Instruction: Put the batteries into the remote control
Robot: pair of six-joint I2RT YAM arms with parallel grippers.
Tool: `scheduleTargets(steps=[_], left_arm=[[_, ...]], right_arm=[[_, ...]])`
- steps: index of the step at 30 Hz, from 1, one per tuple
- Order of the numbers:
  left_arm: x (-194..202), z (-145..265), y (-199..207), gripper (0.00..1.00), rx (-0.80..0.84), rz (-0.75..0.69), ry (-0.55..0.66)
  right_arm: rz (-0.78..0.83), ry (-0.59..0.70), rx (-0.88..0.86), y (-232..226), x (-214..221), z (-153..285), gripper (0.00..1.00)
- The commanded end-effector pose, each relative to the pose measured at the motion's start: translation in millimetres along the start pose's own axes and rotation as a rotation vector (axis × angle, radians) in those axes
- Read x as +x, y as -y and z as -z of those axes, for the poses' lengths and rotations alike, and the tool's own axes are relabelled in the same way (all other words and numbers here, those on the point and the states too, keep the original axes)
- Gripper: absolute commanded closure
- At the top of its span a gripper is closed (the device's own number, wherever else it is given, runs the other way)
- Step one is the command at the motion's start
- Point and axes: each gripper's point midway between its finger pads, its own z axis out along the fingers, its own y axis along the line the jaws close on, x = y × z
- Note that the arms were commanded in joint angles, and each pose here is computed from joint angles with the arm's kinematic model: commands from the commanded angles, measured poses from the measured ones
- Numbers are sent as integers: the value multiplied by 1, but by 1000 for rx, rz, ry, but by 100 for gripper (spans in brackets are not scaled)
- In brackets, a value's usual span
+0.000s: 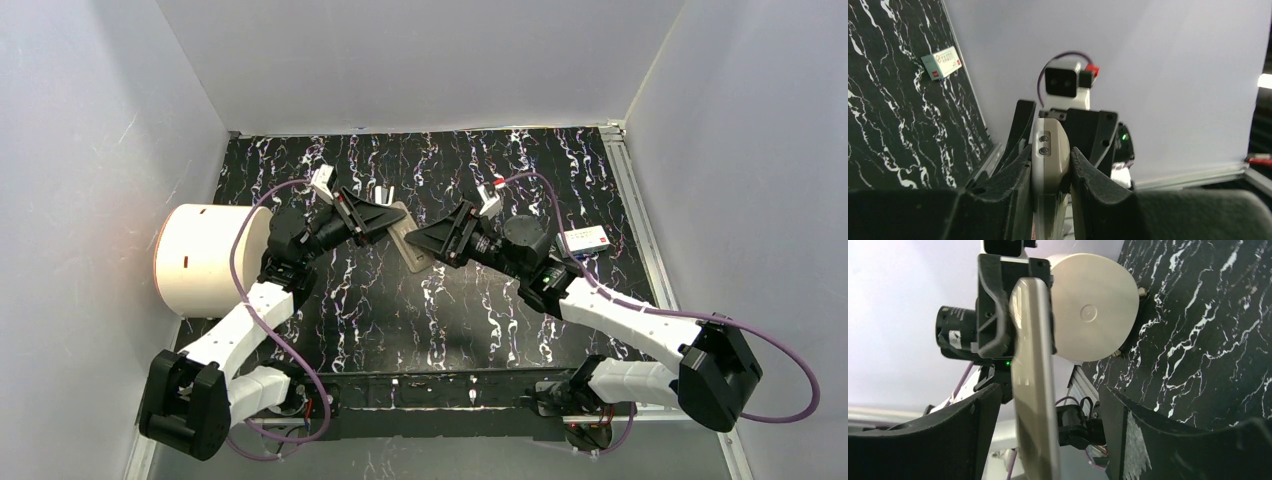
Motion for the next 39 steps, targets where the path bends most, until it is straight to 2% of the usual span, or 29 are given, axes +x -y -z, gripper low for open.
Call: scheduleTargets(steps=[1,4,8,12,15,17,21,25,28,30,35,39], left_arm=[[29,7,14,100,57,-170,-189],[37,11,18,100,80,-214,-252],[39,12,29,100,109,-254,-274],[42,14,42,100,140,-288,-302],[45,17,48,100,156,-308,-311],[45,18,50,100,162,-316,-310],[41,18,43,74,135,-341,-260],[32,17,13,36,-1,-353,-223],[20,24,-20,16,-196,-341,-154],[6,39,-46,2,-387,-366,-84],[-21,90,-75,2,-733,-516,40],[-25,113,-76,1,-818,-570,81]], right_arm=[[201,-149,-162,-45,10,6,21],[249,-227,-205,-47,23,12,28],[314,-314,-278,-55,37,21,39],[328,-353,-296,-54,43,23,48],[317,-356,-310,-54,45,22,63],[310,-354,-303,-53,44,19,76],[309,-312,-276,-51,37,14,83],[318,-279,-172,-36,29,8,86],[337,-222,-37,-14,15,5,86],[368,-185,121,13,2,6,86],[601,-78,617,92,-51,27,87],[758,-60,908,138,-85,31,88]])
